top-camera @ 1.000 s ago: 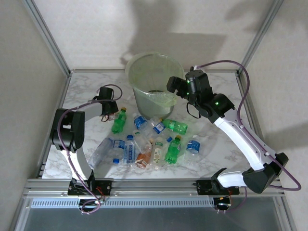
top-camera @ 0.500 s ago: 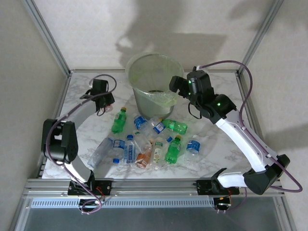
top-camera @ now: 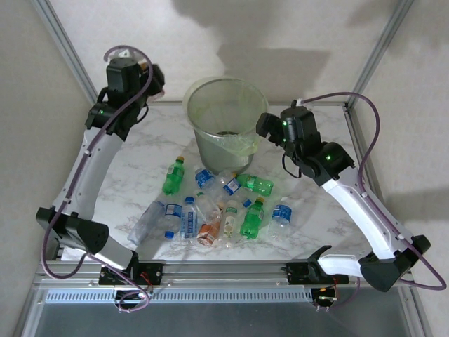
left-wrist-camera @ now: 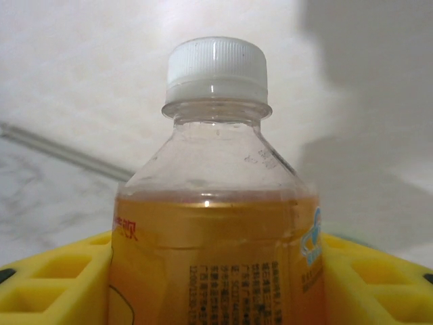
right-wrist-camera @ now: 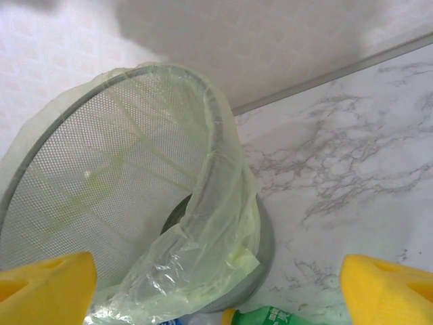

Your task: Put the plastic bottles in the bin

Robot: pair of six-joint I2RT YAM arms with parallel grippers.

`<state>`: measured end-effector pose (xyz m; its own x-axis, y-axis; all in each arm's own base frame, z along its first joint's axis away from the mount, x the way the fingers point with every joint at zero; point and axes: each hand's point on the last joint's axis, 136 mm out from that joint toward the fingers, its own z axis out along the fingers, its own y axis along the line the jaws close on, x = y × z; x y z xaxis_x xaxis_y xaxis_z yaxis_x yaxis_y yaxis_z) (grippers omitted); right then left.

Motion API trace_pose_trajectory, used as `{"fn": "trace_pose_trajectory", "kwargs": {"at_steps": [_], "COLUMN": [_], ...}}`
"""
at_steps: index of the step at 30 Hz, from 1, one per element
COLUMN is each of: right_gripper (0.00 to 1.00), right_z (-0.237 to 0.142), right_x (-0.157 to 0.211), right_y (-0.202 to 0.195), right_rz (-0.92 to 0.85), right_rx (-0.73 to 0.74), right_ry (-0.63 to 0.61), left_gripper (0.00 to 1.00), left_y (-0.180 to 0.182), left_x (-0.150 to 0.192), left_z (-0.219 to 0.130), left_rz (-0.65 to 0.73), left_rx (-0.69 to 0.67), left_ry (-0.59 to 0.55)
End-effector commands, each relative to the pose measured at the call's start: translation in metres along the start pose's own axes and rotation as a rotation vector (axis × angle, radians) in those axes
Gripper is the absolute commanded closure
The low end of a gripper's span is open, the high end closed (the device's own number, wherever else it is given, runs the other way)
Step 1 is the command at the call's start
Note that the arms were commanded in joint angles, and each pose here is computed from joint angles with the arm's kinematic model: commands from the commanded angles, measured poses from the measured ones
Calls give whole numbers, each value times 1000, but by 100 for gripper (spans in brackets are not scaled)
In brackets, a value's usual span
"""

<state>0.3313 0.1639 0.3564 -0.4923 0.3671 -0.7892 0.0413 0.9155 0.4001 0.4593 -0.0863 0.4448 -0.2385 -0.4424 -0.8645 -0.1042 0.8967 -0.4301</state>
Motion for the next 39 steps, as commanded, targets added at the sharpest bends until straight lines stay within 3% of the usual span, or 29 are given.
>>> {"fn": "trace_pose_trajectory", "kwargs": {"at_steps": [1,10,20,23,31,39], "right_gripper": [7,7,7,7,6,4], "right_z": [0,-9,-12,-11,-12,-17], "right_x": [9,20,32,33,33,30], "right_y": [-19,-42,-58,-61,-70,-78], "right_rz": [8,32,49,51,61,62], "right_rx": [67,115,142,149,174,196], "right_ry": [13,20,37,39,41,40], "left_gripper": [41,44,45,44,31,15], "left_y": [-39,-113,-110,-109,-116,-128], "left_x": [34,156,211,217,215,186], "left_z": [9,43,68,68,63,47], "left_rz": [64,162,217,224,228,212], "left_rx": [55,162,129,128,144,174], "left_ry": [104,318,416,424,407,339]}}
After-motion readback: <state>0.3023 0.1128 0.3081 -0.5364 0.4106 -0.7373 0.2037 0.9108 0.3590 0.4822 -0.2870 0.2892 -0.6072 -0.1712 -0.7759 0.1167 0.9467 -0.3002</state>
